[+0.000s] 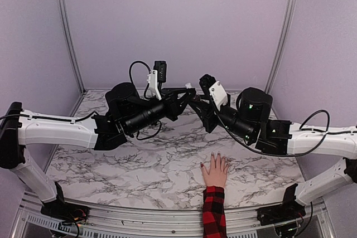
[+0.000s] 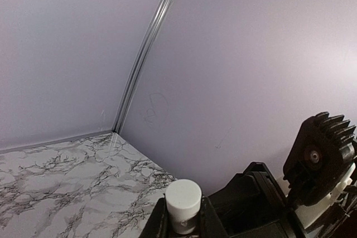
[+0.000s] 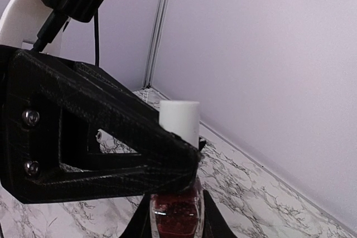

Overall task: Paint the nails
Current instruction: Screw the nail polish bottle cap onto the nail polish bottle.

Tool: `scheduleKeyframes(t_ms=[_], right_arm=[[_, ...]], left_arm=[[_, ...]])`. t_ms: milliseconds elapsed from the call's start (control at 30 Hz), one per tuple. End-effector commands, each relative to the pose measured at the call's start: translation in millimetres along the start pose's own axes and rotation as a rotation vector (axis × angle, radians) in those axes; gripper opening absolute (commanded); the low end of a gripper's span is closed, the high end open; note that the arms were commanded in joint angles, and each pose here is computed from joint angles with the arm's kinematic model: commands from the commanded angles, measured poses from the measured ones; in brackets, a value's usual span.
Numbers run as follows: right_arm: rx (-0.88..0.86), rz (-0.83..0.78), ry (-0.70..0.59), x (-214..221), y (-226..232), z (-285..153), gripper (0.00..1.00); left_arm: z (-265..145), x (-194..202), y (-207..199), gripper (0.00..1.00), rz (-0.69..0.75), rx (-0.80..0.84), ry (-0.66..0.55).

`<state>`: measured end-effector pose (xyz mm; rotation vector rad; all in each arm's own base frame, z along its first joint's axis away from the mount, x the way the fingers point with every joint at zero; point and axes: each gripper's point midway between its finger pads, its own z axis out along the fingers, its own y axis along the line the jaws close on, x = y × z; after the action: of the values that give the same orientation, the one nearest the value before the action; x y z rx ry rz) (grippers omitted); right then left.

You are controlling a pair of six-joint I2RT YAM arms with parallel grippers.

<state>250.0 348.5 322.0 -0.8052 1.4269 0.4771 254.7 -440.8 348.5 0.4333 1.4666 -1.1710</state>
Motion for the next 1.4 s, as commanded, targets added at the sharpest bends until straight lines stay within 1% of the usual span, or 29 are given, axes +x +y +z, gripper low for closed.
scheduleKeyframes(t_ms=[0,433,700,867,1000,1100,1233,1367], right_arm=[[-0.130,0.000,-0.169,-50,17,-17,0.00],[-0.473,0.004,-0.359,-90,55,-62,0.00],[-0.637,0.006,-0.417,-101,67,-83,0.00],[-0.771,-0.012,-0.438,-102,83,-95,0.00],[-0.814,-0.016,-0.444,-102,88,-99,0.00],[-0.807,-0.013,-0.446,-103,86,-100,0.00],[-0.776,-0.002,-0.443,-103,80,-97,0.00],[-0.706,0.016,-0.413,-96,70,-86,0.00]], left_arm=[[-4,5,-10,0.08,0.012,0.078,0.029],[-19,29,-38,0.06,0.099,0.296,0.121],[-30,45,-50,0.06,0.151,0.420,0.183],[-36,54,-58,0.06,0.162,0.507,0.226],[-40,56,-60,0.07,0.165,0.535,0.241],[-42,54,-59,0.11,0.170,0.534,0.237],[-46,48,-57,0.25,0.172,0.520,0.224],[-49,33,-54,0.37,0.174,0.473,0.184]])
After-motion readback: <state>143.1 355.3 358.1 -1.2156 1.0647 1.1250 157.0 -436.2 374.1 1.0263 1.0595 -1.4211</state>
